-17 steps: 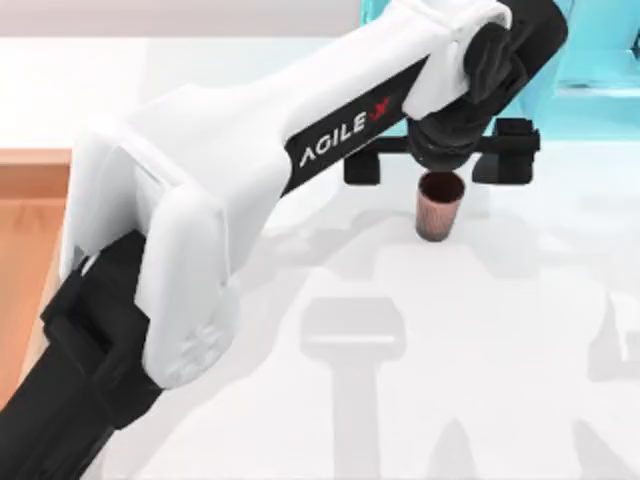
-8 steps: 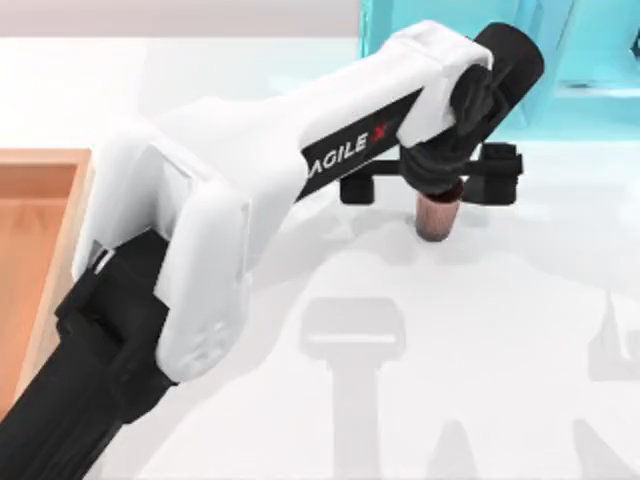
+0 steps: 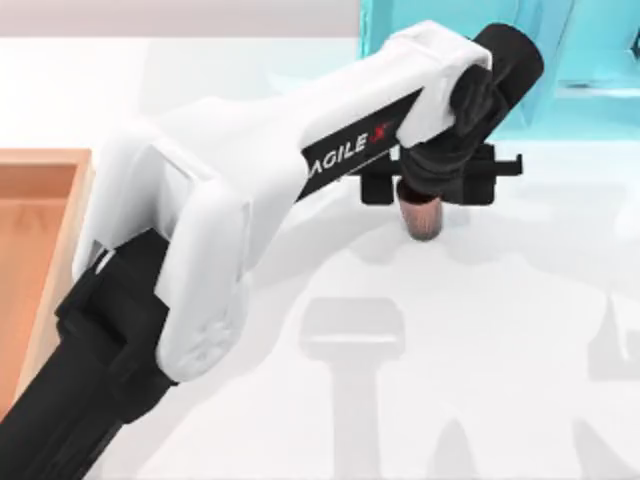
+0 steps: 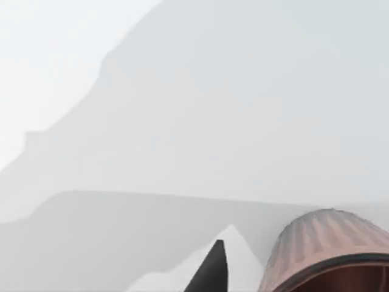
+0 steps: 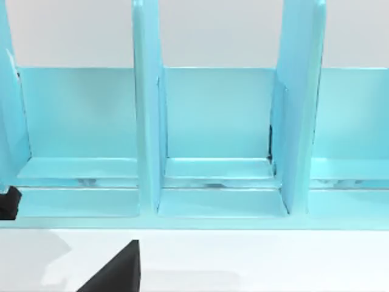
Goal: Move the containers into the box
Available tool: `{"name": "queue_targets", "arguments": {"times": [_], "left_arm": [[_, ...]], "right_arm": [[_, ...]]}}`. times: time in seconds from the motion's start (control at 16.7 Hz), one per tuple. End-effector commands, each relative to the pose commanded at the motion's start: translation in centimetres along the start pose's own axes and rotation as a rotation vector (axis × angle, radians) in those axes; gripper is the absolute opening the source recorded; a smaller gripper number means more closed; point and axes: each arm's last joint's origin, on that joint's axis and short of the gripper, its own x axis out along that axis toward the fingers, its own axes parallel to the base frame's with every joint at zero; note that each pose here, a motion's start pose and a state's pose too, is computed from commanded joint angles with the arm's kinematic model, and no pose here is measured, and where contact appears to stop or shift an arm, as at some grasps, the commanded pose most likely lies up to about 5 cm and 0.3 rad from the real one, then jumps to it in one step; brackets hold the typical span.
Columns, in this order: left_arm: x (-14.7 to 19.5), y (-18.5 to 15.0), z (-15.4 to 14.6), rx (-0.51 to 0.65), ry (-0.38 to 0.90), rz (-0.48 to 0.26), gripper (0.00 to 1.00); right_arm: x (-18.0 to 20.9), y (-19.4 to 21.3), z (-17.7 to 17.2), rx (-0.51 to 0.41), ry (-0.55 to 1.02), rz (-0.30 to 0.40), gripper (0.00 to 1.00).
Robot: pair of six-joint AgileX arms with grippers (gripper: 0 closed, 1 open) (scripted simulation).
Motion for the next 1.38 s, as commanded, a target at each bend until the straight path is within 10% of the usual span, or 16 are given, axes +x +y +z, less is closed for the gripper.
{"name": "queue_targets", "arguments": {"times": [0.36, 0.96, 1.38], "left_arm": [[0.0, 0.0, 0.0, 0.0, 0.0, 0.0, 0.0], [-0.3, 0.3, 0.1, 0.007, 0.003, 0.001, 0.0], [-7.0, 7.2, 3.2, 0.004, 0.001, -0.004, 0.0]], "right_arm": [[0.0, 0.0, 0.0, 0.0, 0.0, 0.0, 1.0], [0.0, 0.0, 0.0, 0.0, 0.0, 0.0, 1.0], [0.0, 0.0, 0.0, 0.0, 0.0, 0.0, 1.0]]}}
